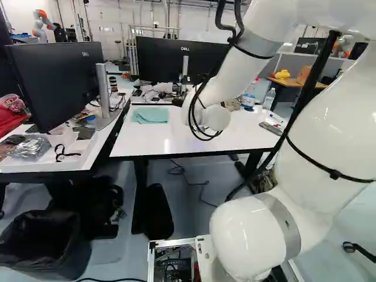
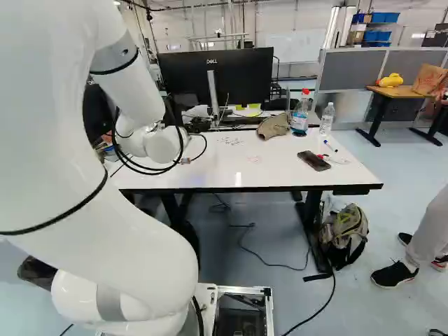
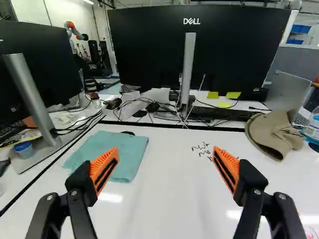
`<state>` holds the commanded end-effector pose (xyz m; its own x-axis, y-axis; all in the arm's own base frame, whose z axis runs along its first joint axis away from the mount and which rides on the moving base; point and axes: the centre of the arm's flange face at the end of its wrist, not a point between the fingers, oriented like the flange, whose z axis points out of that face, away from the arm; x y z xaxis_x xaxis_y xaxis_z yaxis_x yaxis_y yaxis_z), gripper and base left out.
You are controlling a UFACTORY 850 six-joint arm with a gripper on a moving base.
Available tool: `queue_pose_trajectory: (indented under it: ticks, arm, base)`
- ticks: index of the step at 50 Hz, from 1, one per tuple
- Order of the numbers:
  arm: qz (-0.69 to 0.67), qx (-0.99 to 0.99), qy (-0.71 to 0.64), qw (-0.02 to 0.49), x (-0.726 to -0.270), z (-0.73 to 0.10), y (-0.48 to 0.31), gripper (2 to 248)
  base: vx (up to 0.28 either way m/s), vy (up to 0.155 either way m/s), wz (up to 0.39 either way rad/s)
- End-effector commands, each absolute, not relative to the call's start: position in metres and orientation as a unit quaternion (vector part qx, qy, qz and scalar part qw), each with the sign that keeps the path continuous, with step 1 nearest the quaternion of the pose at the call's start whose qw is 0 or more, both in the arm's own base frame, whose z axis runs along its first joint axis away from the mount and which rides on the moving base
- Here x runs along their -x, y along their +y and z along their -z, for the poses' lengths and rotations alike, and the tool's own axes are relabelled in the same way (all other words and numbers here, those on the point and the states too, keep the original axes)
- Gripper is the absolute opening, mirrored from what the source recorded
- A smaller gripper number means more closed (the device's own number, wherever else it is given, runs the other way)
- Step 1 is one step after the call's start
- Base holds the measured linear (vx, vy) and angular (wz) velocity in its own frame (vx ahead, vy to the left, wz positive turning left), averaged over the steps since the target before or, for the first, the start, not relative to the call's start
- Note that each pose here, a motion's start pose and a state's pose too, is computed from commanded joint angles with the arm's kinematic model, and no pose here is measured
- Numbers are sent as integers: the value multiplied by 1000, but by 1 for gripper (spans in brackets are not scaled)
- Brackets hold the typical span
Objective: Clean the table with the green towel
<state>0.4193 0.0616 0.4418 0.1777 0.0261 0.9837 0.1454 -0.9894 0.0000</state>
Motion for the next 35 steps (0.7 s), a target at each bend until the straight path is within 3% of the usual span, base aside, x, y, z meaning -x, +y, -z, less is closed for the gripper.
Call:
queue_pose_trajectory:
  ticks: [35]
  arm:
    - [638, 761, -89, 75, -465, -441, 111, 247]
  base:
    - [0, 0, 0]
